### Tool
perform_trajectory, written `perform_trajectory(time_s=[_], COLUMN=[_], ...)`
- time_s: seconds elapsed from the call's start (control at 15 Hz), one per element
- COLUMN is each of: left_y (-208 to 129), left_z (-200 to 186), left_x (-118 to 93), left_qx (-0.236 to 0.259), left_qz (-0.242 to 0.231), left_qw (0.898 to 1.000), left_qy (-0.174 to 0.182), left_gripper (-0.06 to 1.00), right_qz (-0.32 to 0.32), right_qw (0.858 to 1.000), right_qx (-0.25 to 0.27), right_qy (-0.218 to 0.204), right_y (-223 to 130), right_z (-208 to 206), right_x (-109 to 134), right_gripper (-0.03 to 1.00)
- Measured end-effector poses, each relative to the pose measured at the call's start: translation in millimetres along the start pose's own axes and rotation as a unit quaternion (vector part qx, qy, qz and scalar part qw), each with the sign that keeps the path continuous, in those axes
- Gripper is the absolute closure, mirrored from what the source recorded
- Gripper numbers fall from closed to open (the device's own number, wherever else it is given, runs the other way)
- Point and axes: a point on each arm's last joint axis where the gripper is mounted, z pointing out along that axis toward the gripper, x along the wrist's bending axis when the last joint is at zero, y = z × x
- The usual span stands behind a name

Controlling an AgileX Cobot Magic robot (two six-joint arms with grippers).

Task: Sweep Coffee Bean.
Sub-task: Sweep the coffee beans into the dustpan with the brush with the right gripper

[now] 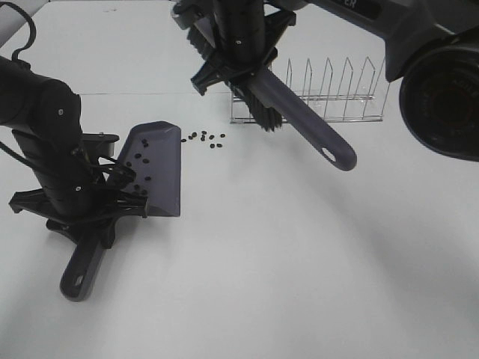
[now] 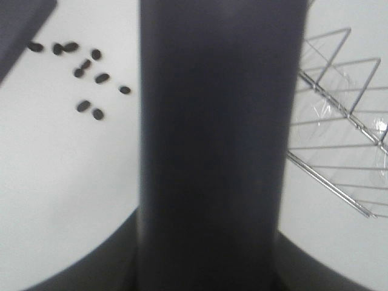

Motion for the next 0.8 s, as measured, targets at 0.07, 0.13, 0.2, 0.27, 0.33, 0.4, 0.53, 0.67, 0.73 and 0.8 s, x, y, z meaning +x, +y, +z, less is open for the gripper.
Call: perform_trajectory(time_s=[0.07,0.13,0.2,0.27,0.33,0.4,0.53,0.67,0.73,0.8], left_y=[0.0,0.0,0.0,0.1,0.1,0.0,0.0,0.0,0.0,0.0], left_z=[0.0,0.0,0.0,0.0,0.0,0.0,0.0,0.0,0.0,0.0], left_x=[0.0,0.0,0.0,0.0,0.0,-0.4,-0.4,-0.4,-0.4,-0.4], left_qx=[0.000,0.000,0.000,0.000,0.000,0.000,0.000,0.000,0.000,0.000], left_qz=[0.000,0.000,0.002,0.002,0.002,0.001,0.001,0.001,0.001,0.001], left_qw=[1.000,1.000,1.000,1.000,1.000,1.000,1.000,1.000,1.000,1.000], left_qy=[0.000,0.000,0.000,0.000,0.000,-0.002,-0.002,-0.002,-0.002,-0.002], left_gripper=[0.60,0.60,0.60,0.60,0.60,0.60,0.60,0.60,0.60,0.60], right_qz=[-0.005,-0.010,-0.017,-0.031,-0.039,-0.056,-0.063,-0.071,-0.084,-0.095], right_qw=[1.000,0.999,0.997,0.996,0.995,0.992,0.990,0.990,0.989,0.988], right_qx=[0.023,0.049,0.069,0.083,0.089,0.115,0.123,0.120,0.118,0.117], right_qy=[-0.002,-0.004,-0.004,-0.006,-0.005,-0.001,0.001,0.011,0.016,0.022], right_y=[-7.7,-16.7,-23.3,-27.3,-29.1,-37.2,-39.6,-37.7,-37.0,-36.8], right_z=[13.0,28.8,41.9,53.9,60.8,88.5,103.5,108.2,108.7,108.7], right_x=[-7.7,-12.6,-12.6,-8.8,-6.0,6.7,14.4,24.9,34.1,45.5], right_gripper=[0.68,0.68,0.68,0.68,0.68,0.68,0.68,0.68,0.68,0.68])
